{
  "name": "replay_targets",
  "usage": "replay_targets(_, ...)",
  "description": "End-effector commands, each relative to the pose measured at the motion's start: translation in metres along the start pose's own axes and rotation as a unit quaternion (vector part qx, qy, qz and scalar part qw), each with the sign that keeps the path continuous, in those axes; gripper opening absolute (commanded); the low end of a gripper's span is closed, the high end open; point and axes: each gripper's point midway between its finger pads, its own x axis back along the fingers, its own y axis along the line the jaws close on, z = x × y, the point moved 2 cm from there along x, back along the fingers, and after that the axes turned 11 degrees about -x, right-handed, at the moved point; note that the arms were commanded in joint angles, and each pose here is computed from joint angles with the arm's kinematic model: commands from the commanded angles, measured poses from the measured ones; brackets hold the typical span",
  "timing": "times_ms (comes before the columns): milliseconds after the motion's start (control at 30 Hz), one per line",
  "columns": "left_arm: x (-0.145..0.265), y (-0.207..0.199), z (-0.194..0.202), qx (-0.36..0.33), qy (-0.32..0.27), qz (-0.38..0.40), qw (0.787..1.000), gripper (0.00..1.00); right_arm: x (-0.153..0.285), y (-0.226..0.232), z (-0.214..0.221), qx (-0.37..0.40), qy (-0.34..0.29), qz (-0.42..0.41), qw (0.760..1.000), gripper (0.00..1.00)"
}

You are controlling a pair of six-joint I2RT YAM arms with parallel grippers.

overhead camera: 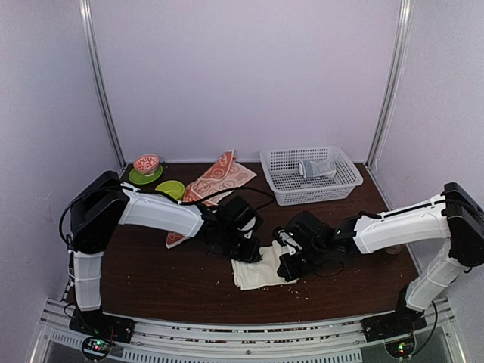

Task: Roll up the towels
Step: Roll the towel at the center of the board.

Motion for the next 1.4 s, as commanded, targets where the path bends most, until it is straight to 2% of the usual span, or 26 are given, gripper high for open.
replay_targets(0,-0.006,0.02,0.019,0.017,0.025,-0.02,0.999,0.14,-0.005,0.003,0.004,0.016,0.015,-0.006,1.0,0.0)
replay_targets(100,0.002,0.019,0.014,0.017,0.014,-0.017,1.0,0.21,-0.008,0.0,0.006,0.014,0.018,0.002,1.0,0.0)
replay_targets(267,0.019,0.013,0.007,0.012,-0.011,-0.01,1.0,0.41,-0.016,-0.003,0.006,0.002,0.018,0.005,1.0,0.0)
replay_targets(400,0.036,0.008,0.006,0.007,-0.04,0.009,0.999,0.45,-0.02,-0.003,0.004,-0.008,0.017,0.007,1.0,0.0)
replay_targets(600,0.058,-0.007,-0.008,-0.004,-0.094,0.052,0.994,0.36,-0.021,-0.001,-0.002,-0.034,0.007,-0.001,0.999,0.0)
replay_targets(867,0.071,-0.05,-0.04,-0.026,-0.146,0.17,0.974,0.3,-0.023,-0.002,-0.006,-0.05,0.0,-0.003,0.999,0.0)
replay_targets(1000,0.061,-0.059,-0.045,-0.023,-0.143,0.201,0.969,0.25,-0.024,-0.002,-0.007,-0.052,-0.001,-0.002,0.999,0.0)
replay_targets(1233,0.034,-0.057,-0.046,-0.011,-0.116,0.206,0.972,0.14,-0.024,0.0,-0.01,-0.051,-0.001,-0.008,0.999,0.0)
replay_targets(1367,0.021,-0.047,-0.047,0.007,-0.107,0.206,0.973,0.12,-0.022,0.002,-0.009,-0.046,0.004,-0.011,0.999,0.0)
